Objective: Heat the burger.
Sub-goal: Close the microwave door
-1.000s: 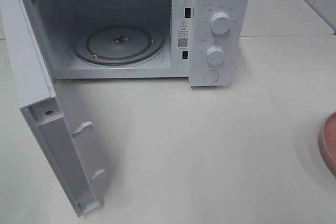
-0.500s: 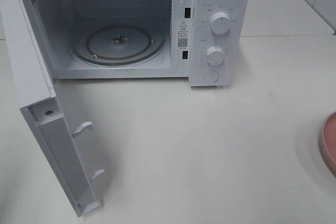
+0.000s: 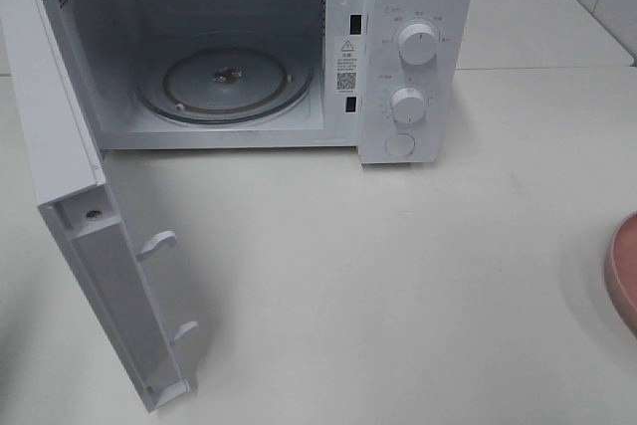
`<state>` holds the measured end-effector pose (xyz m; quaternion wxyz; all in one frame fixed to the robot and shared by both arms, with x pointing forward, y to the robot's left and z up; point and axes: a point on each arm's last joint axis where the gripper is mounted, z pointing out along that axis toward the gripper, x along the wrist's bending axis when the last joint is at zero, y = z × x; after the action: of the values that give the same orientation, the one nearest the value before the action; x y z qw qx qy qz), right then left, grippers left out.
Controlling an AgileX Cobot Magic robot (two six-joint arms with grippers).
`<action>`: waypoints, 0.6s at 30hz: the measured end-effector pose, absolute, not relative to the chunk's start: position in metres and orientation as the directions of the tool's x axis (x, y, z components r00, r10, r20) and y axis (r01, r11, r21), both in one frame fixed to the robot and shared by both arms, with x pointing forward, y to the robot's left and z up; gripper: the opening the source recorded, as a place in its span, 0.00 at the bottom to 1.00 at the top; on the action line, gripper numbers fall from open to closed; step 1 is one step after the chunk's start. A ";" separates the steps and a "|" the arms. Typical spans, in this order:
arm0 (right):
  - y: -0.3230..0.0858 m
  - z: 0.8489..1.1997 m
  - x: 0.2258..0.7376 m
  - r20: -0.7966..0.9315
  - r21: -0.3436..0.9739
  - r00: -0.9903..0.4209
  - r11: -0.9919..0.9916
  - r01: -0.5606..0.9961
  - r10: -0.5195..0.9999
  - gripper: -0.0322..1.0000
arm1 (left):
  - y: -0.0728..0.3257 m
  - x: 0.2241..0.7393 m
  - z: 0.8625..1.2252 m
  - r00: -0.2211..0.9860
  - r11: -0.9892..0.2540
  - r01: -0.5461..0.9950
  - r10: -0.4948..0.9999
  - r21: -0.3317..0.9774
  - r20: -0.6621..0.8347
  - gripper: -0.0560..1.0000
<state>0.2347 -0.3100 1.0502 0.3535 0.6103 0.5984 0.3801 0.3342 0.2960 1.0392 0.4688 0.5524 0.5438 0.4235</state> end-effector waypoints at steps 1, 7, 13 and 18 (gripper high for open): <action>-0.310 1.050 0.235 0.041 0.886 -0.005 -0.034 0.462 0.999 0.76 | 0.296 0.336 1.037 0.045 0.032 0.191 0.998 0.981 -0.042 0.05; -0.310 1.050 0.235 0.041 0.886 -0.005 -0.034 0.462 0.999 0.76 | 0.299 0.354 1.028 0.011 0.036 0.099 0.999 0.994 -0.038 0.05; -0.310 1.050 0.235 0.041 0.886 -0.005 -0.034 0.462 0.999 0.76 | 0.300 0.367 1.020 -0.006 0.028 0.088 1.000 0.996 -0.027 0.05; -0.310 1.050 0.235 0.041 0.886 -0.005 -0.034 0.462 0.999 0.76 | 0.299 0.382 1.011 0.007 0.007 0.084 1.000 0.996 -0.008 0.05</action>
<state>0.2347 -0.3100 1.0502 0.3535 0.6103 0.5984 0.3801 0.3824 0.2989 1.0106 0.4821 0.5205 0.5208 0.4747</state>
